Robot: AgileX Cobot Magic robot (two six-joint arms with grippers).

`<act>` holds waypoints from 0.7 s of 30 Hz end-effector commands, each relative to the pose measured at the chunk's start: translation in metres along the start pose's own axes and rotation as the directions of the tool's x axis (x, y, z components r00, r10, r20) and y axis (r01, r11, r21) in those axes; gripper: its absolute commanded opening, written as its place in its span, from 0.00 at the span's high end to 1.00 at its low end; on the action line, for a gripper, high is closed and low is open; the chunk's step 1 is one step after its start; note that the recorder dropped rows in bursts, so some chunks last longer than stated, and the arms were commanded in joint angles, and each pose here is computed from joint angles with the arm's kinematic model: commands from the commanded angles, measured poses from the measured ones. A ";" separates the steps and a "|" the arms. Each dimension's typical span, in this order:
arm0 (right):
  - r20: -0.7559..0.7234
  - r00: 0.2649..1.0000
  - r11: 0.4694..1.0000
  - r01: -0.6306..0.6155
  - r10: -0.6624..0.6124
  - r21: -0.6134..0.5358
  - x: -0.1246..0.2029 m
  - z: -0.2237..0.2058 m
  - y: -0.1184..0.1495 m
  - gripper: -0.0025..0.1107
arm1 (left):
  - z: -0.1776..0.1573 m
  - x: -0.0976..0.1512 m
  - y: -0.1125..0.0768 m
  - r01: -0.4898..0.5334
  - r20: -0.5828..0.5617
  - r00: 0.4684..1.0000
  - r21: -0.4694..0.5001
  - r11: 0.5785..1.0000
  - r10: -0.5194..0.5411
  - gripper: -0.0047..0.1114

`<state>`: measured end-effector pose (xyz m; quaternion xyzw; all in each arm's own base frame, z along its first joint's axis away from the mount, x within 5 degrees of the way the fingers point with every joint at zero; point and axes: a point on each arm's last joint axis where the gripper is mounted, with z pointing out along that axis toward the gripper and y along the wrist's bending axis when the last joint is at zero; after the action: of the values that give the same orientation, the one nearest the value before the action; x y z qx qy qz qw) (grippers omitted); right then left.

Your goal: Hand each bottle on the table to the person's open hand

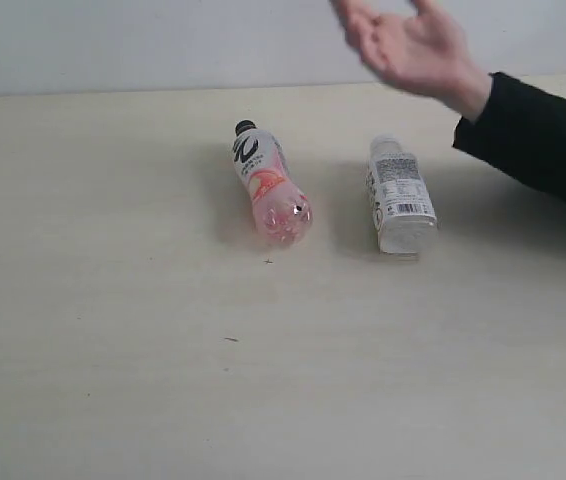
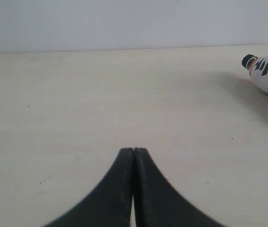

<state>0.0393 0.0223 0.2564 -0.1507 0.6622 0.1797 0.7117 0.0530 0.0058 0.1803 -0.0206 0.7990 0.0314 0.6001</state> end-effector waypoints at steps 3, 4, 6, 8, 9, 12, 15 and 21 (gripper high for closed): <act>0.005 1.000 1.000 0.004 -0.004 -0.002 0.001 -0.001 0.000 0.98 | 0.000 -0.001 0.000 0.003 0.010 1.000 0.005 1.000 -0.003 0.94; 0.005 1.000 1.000 0.004 -0.004 -0.002 0.001 -0.001 0.000 0.98 | 0.000 -0.001 0.000 0.003 0.010 1.000 0.005 1.000 -0.003 0.94; 0.005 1.000 1.000 0.004 -0.004 -0.002 0.001 -0.001 0.000 0.98 | 0.000 -0.001 0.000 0.003 0.010 1.000 0.005 1.000 -0.003 0.94; 0.005 1.000 1.000 0.004 -0.004 -0.002 0.001 -0.001 0.000 0.98 | 0.000 -0.001 0.000 0.003 0.010 1.000 0.005 1.000 -0.003 0.94; 0.006 1.000 1.000 0.008 -0.008 -0.001 0.001 -0.001 0.000 0.98 | 0.000 -0.001 0.000 0.003 0.010 1.000 0.005 1.000 -0.003 0.94; 0.005 1.000 1.000 0.012 -0.012 0.000 0.001 -0.001 0.000 0.98 | 0.000 -0.001 0.000 0.003 0.010 1.000 0.005 1.000 -0.003 0.94; 0.005 1.000 1.000 0.012 -0.012 0.000 0.001 -0.001 0.000 0.98 | 0.000 -0.001 0.000 0.003 0.010 1.000 0.005 1.000 -0.003 0.94; -0.009 0.987 0.987 0.161 -0.161 0.010 0.002 -0.001 -0.001 0.98 | 0.000 -0.001 0.000 0.003 0.010 1.000 0.005 1.000 -0.003 0.94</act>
<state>0.0395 0.0219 0.2561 -0.1751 0.6574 0.1499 0.7174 0.0530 0.0058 0.1803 -0.0206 0.7990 0.0314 0.6001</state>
